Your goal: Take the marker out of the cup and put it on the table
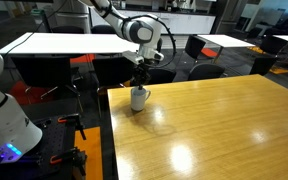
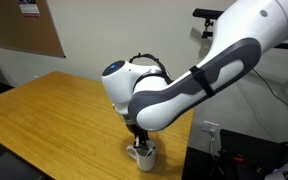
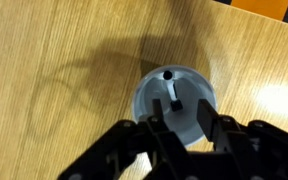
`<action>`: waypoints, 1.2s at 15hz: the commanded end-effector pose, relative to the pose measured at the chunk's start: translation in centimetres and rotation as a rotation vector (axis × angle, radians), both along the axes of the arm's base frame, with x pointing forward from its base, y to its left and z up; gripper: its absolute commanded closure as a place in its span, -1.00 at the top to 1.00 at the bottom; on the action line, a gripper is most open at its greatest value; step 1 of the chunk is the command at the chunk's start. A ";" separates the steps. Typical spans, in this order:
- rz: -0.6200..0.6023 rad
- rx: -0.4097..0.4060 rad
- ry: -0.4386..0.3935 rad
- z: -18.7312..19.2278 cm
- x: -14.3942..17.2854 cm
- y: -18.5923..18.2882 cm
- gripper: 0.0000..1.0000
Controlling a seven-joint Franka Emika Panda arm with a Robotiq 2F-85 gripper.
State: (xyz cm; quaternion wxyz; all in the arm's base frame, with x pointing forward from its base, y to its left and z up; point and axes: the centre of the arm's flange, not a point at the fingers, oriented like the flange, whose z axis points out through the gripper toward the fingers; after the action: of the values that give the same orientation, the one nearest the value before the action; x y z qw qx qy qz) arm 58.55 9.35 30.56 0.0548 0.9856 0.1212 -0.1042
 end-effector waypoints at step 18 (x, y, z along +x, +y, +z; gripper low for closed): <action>-0.066 0.035 0.042 -3.2 -0.1 -1.5 -0.23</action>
State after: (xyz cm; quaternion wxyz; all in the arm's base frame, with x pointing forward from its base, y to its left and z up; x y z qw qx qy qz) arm 58.65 8.13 27.49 0.0419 0.9871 0.1025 -0.1161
